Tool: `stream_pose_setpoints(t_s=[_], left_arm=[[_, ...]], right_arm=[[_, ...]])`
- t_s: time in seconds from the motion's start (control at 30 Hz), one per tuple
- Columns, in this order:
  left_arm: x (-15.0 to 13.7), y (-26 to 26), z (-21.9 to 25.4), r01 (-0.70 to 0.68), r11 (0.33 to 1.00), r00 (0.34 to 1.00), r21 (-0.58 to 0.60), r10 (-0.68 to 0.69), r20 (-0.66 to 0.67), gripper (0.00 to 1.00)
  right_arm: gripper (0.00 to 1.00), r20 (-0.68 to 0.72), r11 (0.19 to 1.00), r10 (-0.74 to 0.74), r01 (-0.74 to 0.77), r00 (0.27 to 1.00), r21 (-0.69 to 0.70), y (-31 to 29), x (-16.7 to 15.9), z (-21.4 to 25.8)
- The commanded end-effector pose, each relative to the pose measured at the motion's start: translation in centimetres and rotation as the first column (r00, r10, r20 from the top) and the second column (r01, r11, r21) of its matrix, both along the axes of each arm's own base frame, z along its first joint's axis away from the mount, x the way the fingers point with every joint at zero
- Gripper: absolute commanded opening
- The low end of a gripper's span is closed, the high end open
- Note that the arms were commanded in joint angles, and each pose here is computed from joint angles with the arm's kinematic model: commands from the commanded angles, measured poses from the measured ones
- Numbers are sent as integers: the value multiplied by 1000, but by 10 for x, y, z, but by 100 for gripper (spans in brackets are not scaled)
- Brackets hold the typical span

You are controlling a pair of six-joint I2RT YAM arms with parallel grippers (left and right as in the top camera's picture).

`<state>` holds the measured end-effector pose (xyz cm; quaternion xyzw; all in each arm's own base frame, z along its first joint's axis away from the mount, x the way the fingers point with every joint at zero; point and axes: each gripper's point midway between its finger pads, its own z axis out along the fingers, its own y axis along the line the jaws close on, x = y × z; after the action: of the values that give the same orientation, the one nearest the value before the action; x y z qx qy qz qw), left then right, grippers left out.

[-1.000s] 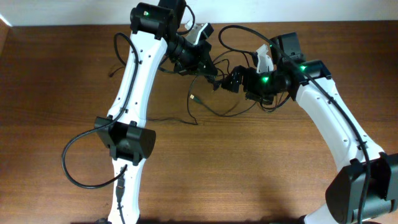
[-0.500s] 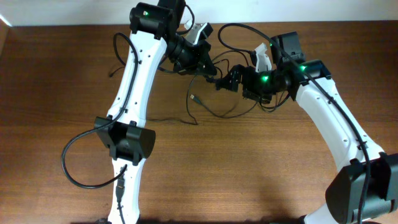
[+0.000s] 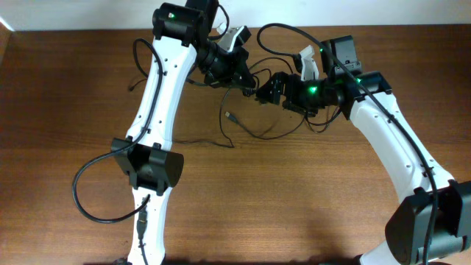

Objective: Untangle cables

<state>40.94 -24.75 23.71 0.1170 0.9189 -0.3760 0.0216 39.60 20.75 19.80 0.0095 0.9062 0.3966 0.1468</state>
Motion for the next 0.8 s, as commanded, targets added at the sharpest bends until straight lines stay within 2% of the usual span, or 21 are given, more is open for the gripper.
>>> stream_pose_setpoints(t_s=[0.0,0.1,0.37,0.63,0.77], left_arm=[[3,-3,4,-4,1000,1000,4,4,30,0],[10,8,-6,-77,993,997,91,76,20,0],[9,8,-6,-77,993,997,91,76,13,0],[-2,-4,4,-47,999,998,0,47,-44,0],[-11,-19,22,15,990,998,-138,-22,-55,0]], right_arm=[[98,11,995,55,-56,998,81,13,-5,13],[98,12,994,62,-63,998,92,14,-6,14],[98,31,995,54,-56,998,82,13,-1,15],[99,66,996,-52,56,996,-65,-8,16,-2],[98,40,989,-80,84,996,-120,-16,17,-15]])
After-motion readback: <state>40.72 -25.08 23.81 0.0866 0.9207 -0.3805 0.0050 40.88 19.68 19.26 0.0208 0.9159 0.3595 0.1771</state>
